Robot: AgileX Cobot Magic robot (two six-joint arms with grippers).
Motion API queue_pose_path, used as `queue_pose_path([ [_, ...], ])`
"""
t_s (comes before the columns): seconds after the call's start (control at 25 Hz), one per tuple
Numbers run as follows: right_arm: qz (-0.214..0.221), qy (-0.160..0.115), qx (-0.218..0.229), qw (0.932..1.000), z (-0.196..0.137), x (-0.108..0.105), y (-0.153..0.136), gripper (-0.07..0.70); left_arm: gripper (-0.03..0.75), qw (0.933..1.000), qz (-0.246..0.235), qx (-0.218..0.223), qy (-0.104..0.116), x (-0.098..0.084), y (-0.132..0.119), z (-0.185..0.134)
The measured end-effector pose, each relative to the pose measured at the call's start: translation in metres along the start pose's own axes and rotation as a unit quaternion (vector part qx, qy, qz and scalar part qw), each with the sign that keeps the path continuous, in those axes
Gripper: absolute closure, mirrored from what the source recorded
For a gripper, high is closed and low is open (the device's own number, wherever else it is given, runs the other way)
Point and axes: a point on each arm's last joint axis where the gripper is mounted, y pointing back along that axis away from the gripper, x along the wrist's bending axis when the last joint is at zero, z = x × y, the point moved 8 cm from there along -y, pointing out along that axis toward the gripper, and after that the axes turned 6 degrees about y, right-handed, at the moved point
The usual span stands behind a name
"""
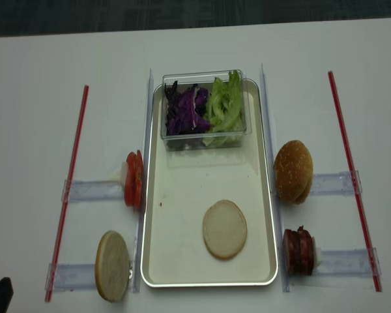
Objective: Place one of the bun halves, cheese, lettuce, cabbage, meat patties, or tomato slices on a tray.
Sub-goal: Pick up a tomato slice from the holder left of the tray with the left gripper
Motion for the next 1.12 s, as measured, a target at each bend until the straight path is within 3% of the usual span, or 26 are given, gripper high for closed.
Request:
queue_pose_path([
  [0.32, 0.000, 0.000, 0.000, 1.0000, 0.000, 0.000, 0.000, 0.157, 0.336, 0.9977, 0.010, 0.067, -0.001, 0.000, -0.017, 0.001],
  [0.68, 0.000, -0.001, 0.000, 1.0000, 0.000, 0.000, 0.000, 0.157, 0.336, 0.9888, 0.022, 0.147, -0.002, 0.000, -0.038, 0.000],
  [1.12, 0.000, -0.001, 0.000, 1.0000, 0.000, 0.000, 0.000, 0.157, 0.336, 0.9798, 0.029, 0.198, -0.001, -0.003, -0.052, 0.017],
])
